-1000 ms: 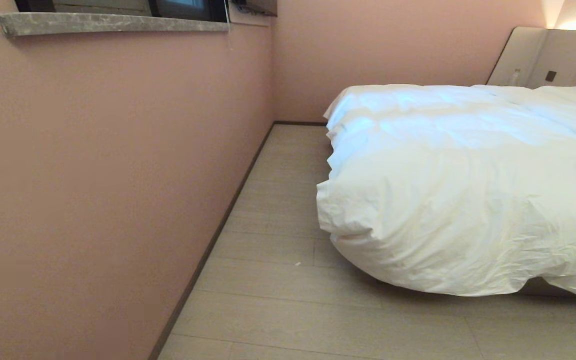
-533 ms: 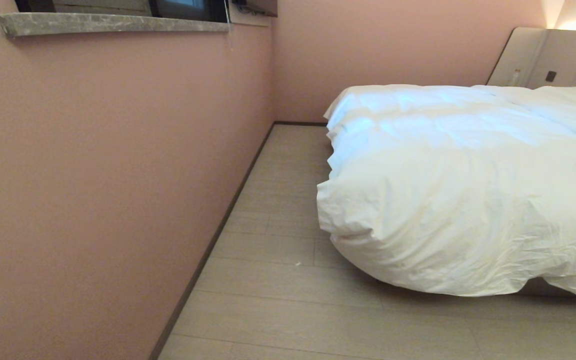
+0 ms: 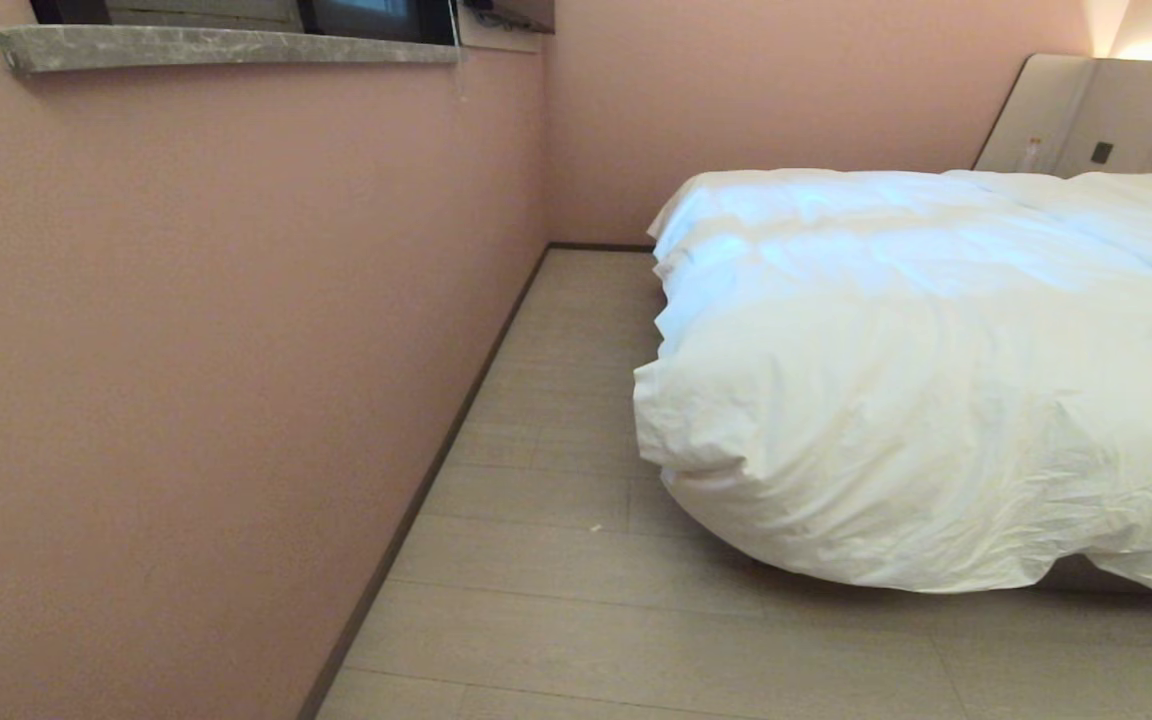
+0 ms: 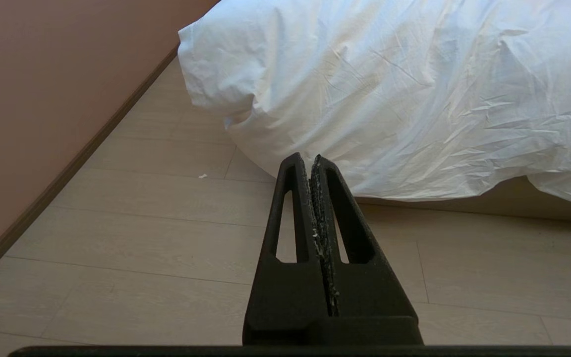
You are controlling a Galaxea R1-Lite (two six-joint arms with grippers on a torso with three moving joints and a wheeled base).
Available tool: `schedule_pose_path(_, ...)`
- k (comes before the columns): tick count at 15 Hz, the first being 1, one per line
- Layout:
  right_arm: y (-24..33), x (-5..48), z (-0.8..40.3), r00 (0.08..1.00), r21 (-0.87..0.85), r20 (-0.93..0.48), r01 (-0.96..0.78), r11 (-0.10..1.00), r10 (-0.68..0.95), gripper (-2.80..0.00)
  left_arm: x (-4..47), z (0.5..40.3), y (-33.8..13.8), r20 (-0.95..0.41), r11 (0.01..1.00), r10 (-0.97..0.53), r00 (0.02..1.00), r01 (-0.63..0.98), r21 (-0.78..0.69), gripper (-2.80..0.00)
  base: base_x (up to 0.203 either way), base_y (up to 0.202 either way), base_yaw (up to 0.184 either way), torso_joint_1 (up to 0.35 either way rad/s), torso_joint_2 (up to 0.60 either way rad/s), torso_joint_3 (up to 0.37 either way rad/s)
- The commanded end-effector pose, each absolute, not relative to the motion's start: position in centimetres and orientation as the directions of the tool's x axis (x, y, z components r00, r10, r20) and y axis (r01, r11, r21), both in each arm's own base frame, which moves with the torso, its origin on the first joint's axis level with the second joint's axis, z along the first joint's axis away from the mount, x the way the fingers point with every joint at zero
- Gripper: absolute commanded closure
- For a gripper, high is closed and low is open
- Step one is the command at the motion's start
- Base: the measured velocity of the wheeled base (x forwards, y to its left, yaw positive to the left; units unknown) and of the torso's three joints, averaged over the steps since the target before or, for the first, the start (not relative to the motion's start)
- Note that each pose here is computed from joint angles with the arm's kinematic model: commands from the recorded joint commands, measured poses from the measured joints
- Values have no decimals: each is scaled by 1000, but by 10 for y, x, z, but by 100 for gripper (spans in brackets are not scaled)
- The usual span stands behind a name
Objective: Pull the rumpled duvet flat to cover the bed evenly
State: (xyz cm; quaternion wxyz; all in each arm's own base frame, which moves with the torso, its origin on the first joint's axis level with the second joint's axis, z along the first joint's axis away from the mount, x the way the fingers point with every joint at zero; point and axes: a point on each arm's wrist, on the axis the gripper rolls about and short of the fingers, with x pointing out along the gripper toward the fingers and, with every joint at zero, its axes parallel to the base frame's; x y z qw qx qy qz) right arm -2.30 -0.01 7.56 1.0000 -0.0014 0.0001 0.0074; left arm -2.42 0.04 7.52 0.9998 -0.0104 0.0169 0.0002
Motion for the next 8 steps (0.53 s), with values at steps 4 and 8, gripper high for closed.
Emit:
schedule_pose_path(4,0,-23,76,1000,-2,-2,-15,1000,15,0,-24,75,0,-34,1000,0,999,-1,-21,0,0,0,0,0,0,0)
schedule_pose_path(8,0,-23,76,1000,-3,-2,-15,1000,15,0,-24,75,0,-35,1000,0,999,-1,-21,0,0,0,0,0,0,0)
